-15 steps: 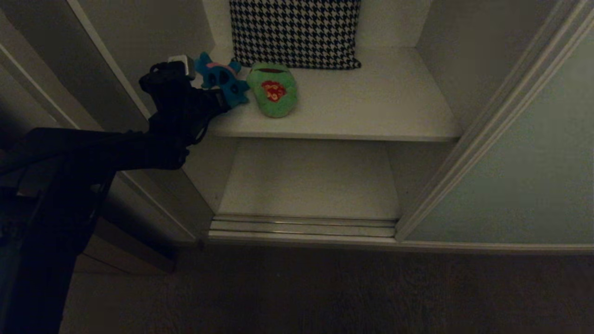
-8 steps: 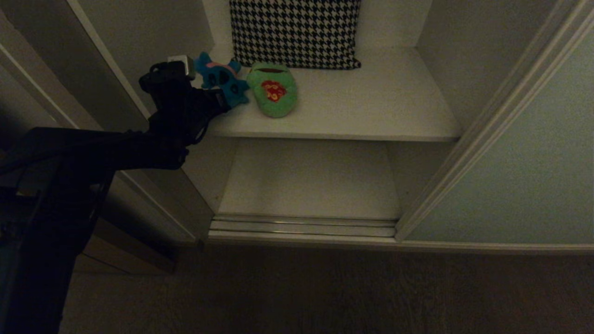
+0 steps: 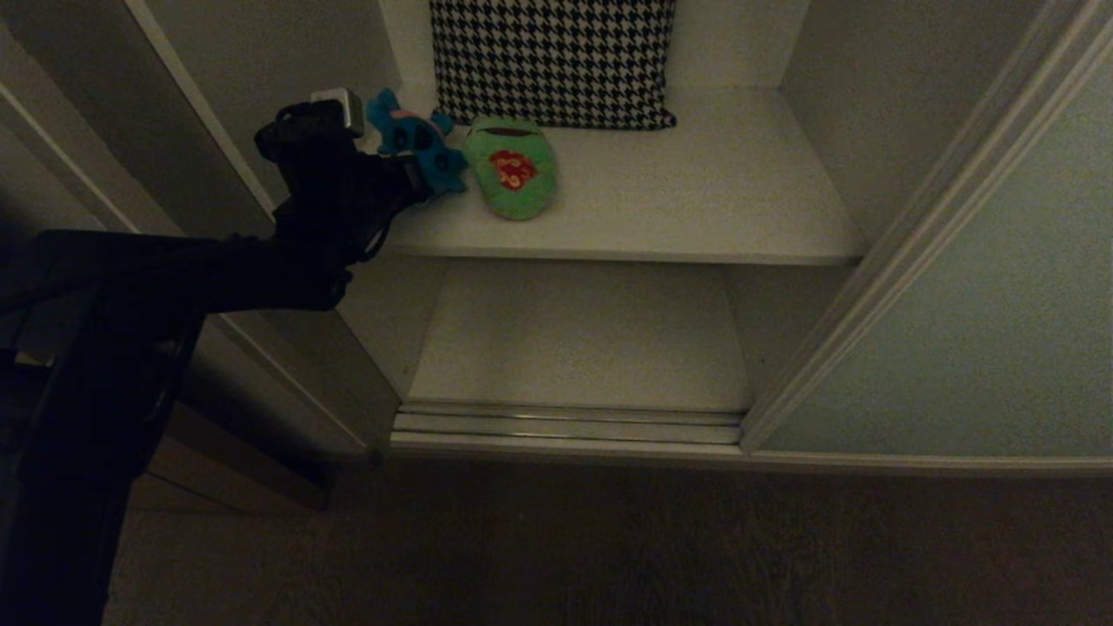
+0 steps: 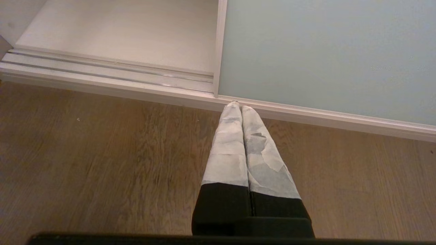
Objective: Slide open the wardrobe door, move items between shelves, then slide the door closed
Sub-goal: Place the blue doll on the lower shelf
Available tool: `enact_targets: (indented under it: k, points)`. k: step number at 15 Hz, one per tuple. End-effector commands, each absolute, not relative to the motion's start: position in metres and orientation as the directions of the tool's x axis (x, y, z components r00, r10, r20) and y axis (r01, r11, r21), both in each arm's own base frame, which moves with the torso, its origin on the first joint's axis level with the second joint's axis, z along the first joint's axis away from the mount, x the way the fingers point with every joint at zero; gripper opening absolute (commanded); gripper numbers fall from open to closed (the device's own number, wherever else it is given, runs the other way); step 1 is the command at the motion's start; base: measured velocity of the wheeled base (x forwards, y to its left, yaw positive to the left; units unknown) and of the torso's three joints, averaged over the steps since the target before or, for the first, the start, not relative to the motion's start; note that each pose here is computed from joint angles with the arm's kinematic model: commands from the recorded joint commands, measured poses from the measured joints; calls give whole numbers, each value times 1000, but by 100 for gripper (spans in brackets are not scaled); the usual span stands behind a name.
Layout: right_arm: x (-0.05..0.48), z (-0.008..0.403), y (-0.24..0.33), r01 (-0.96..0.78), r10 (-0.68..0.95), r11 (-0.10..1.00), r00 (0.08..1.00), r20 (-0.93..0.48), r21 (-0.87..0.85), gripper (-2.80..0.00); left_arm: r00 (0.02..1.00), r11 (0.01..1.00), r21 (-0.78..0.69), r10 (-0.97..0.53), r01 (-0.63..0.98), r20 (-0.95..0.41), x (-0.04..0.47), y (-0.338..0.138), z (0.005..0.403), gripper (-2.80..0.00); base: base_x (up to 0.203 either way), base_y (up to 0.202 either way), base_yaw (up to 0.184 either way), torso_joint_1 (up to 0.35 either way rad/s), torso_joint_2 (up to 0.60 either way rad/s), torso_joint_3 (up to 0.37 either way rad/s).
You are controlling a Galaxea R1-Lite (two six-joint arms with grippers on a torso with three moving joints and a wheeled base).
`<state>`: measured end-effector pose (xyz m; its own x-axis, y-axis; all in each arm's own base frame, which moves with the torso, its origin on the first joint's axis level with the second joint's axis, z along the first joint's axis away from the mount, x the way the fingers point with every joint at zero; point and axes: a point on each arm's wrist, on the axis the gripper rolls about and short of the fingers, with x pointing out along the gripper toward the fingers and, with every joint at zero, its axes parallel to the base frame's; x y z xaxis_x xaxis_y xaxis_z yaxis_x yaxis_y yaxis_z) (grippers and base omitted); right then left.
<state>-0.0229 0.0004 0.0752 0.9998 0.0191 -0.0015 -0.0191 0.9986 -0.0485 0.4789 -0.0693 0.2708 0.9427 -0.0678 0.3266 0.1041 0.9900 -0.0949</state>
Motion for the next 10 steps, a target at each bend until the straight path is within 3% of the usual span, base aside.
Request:
enact_targets:
  k: [1,5,10]
  points:
    - [-23,75,0,-20,20,999,1000,-2,-49,-280,924,987,-103,-73,120,376,463,-73,295,-280,0,0,0,0,0,0]
    - [-23,75,0,-20,20,999,1000,-2,-49,-280,904,983,-116,-81,142,419,441,-80,324,-280,0,0,0,0,0,0]
    - [-23,75,0,-20,20,999,1000,-2,-49,-280,893,980,-112,-100,165,439,376,-76,382,-280,0,0,0,0,0,0]
